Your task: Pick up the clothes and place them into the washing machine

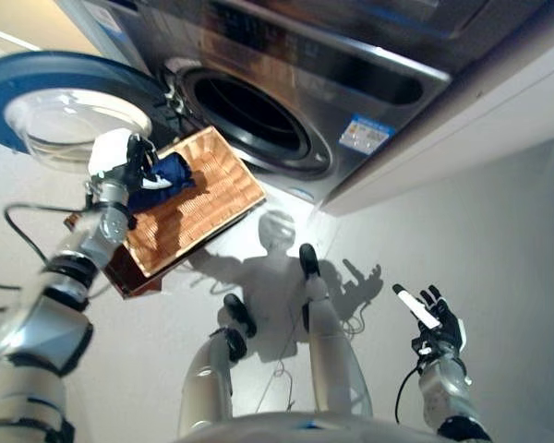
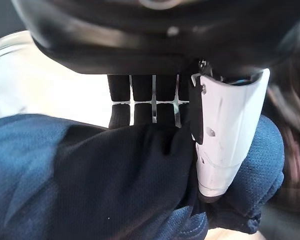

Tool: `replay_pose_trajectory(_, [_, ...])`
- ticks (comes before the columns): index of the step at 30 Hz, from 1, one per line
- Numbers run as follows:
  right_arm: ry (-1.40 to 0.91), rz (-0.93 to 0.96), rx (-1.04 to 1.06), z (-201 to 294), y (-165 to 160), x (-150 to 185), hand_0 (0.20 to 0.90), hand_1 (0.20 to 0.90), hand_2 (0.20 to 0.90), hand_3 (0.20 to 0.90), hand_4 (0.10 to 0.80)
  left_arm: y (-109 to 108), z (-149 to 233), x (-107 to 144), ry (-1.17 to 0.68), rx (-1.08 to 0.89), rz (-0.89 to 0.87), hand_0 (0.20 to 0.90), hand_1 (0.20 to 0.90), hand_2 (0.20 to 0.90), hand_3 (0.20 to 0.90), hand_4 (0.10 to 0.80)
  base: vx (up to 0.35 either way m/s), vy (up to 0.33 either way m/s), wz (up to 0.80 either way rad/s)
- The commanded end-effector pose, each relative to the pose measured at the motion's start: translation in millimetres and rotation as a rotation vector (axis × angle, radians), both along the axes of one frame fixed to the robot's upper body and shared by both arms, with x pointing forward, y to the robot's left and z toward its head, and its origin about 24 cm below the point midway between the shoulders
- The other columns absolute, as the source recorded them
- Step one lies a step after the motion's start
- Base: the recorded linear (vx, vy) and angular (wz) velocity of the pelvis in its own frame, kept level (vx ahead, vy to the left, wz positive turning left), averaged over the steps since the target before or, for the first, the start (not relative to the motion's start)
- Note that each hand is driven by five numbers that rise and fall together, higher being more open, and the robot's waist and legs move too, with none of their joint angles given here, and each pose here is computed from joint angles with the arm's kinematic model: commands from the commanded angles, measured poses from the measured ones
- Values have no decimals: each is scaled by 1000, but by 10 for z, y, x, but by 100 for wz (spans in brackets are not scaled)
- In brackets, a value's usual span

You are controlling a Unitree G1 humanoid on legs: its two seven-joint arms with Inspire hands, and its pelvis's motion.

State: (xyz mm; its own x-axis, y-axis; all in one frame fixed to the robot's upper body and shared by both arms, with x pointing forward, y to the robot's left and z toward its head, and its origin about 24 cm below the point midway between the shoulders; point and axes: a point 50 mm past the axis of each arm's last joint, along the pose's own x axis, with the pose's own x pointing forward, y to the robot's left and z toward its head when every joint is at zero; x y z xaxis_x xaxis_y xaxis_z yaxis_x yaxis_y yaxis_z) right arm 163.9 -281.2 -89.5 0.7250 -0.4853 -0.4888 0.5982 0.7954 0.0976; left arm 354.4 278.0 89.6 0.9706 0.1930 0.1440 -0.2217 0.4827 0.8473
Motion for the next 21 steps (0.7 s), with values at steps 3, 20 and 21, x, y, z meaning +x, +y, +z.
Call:
replay_pose_trajectory(3, [-71, 160, -41, 174, -15, 110, 900, 900, 900, 900, 800, -3, 281, -39, -257, -337, -10, 200, 200, 200, 200, 300, 57, -74, 13])
replay_pose_trajectory(20, [-486, 861, -178, 1126, 960, 796, 900, 900, 900, 900, 800, -280, -783, -652, -66, -834, 5, 200, 200, 200, 200, 300, 80, -43, 12])
replay_pose_trajectory(21, [-497, 860, -125, 1097, 1064, 782, 900, 900, 900, 900, 800, -316, -872, -719, -49, -887, 20, 200, 200, 200, 200, 300, 45, -31, 3])
